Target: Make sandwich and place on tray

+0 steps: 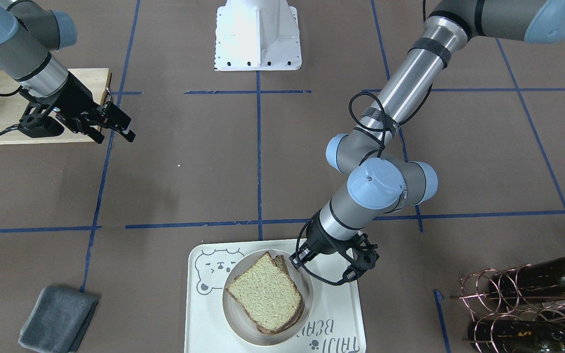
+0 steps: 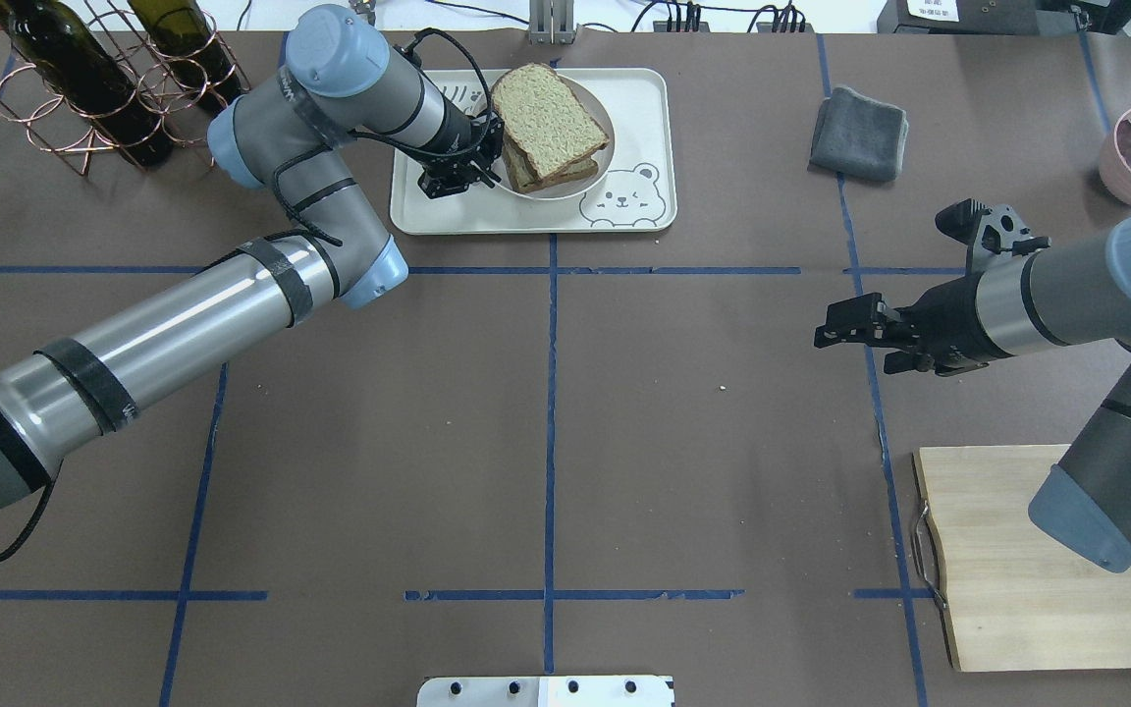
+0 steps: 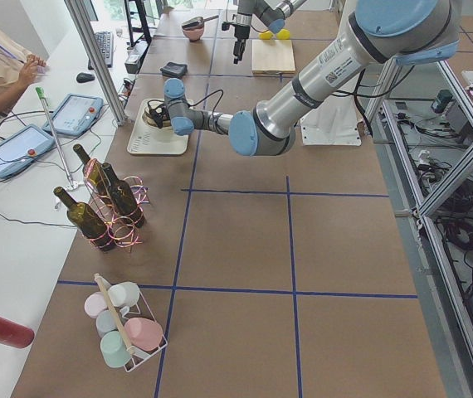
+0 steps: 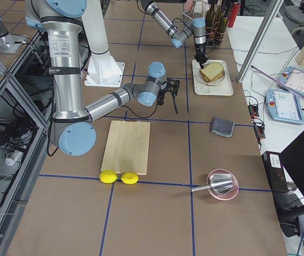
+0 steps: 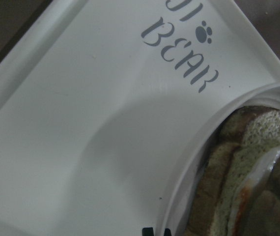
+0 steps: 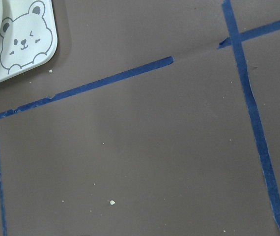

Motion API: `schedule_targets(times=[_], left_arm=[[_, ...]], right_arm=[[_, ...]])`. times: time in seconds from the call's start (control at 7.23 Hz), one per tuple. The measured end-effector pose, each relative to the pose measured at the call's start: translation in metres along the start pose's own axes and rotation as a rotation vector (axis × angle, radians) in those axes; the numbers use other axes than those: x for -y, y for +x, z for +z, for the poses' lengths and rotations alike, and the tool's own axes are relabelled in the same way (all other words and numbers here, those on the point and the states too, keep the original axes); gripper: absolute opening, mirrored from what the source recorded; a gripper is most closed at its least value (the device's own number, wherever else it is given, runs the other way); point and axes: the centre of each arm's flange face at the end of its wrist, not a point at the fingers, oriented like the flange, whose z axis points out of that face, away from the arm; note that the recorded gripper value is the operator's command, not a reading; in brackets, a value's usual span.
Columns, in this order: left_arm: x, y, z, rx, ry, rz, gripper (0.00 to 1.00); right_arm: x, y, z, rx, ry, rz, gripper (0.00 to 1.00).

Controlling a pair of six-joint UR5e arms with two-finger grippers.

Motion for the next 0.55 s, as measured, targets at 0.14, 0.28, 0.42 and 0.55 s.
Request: schedule_targets(times=[0.14, 0.28, 0.42, 0.55], left_arm=[[-0.0069, -0.0022, 0.0053, -0.008, -0.005, 0.010, 0.60], [-0.0115, -0.0034, 0.0081, -0.016, -0.006, 0.018, 0.60], [-0.0136, -0.0029, 0.0070, -0.024, -0.006, 0.024, 0.60], [-0.0141, -0.0010, -0.0008, -0.041, -0.007, 0.032, 0.59]], right_arm=[[0.0000, 0.0000, 0.0000, 0.000, 0.000, 0.000, 1.00], [-0.0001, -0.0002, -0.0001, 0.001, -0.001, 0.001, 1.00], [-0.0001, -0.0007, -0.0002, 0.002, 0.000, 0.000, 1.00], [0.0000, -0.0014, -0.0003, 0.003, 0.000, 0.000, 1.00]])
